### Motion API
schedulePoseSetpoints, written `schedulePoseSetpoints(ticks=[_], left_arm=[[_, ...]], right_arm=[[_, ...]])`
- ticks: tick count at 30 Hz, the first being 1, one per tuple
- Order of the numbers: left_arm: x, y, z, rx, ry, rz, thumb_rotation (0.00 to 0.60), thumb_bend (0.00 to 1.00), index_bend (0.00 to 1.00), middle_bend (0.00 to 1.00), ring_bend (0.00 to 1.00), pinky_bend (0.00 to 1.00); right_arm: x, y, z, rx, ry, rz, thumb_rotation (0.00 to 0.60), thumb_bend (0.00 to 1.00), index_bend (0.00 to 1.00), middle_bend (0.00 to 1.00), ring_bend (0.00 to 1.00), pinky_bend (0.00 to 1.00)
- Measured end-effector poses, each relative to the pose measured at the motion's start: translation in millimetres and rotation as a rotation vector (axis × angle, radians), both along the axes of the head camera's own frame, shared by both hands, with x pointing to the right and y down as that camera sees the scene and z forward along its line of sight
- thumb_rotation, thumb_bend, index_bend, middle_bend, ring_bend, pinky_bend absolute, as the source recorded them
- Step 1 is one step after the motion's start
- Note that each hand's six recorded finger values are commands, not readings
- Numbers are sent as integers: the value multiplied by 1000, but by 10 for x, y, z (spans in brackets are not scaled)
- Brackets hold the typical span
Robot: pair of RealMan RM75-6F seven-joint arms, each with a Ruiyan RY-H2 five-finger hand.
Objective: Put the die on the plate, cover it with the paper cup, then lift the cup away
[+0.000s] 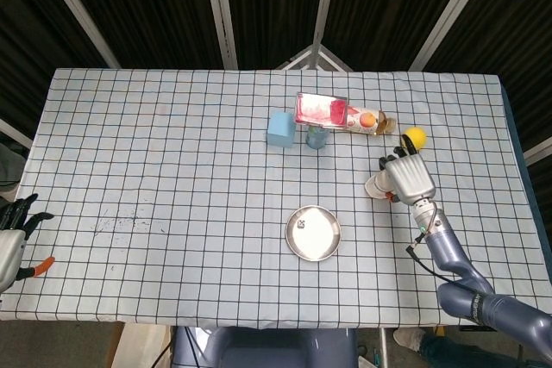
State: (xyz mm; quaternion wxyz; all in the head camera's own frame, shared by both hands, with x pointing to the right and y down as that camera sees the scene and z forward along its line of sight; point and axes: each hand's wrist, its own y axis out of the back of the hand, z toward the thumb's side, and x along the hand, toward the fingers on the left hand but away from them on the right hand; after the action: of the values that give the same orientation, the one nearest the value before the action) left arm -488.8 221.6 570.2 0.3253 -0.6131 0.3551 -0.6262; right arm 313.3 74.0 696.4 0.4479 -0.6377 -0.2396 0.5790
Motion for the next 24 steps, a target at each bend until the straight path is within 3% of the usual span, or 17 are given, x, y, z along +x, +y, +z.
schedulePoseSetpoints(ticks=[5, 7, 11, 14, 16, 18, 21, 24], left_arm=[[-1, -1, 0, 1, -2, 0, 600, 297, 254, 0, 0, 23], [-7, -6, 0, 2, -3, -4, 600, 296, 255, 0, 0, 24], [-8, -9, 9, -3, -4, -4, 600, 297, 260, 0, 0, 23], [-9, -14, 5, 0, -3, -5, 600, 297, 256, 0, 0, 23], [-12, -18, 4, 1, -2, -6, 600, 296, 253, 0, 0, 23], [-14, -20, 2, 3, -3, -5, 600, 296, 250, 0, 0, 23], [-18, -18, -5, 5, -2, -6, 600, 296, 238, 0, 0, 23], [-23, -17, -18, 10, 2, -8, 600, 296, 221, 0, 0, 24]], right_arm=[[36, 46, 47, -51, -5, 14, 600, 130, 411, 432, 216, 0], [42, 57, 44, -74, -28, 43, 583, 125, 366, 415, 207, 0], [68, 27, -16, -90, -68, 97, 474, 125, 267, 358, 168, 0], [120, 41, -60, -116, -61, 101, 428, 125, 76, 202, 82, 0], [155, 71, -101, -146, -57, 107, 459, 125, 7, 93, 44, 0], [185, 99, -161, -169, -57, 115, 511, 125, 0, 48, 35, 0], [231, 156, -322, -189, -68, 131, 595, 125, 0, 42, 36, 0], [312, 258, -538, -178, -88, 158, 600, 125, 0, 42, 36, 0]])
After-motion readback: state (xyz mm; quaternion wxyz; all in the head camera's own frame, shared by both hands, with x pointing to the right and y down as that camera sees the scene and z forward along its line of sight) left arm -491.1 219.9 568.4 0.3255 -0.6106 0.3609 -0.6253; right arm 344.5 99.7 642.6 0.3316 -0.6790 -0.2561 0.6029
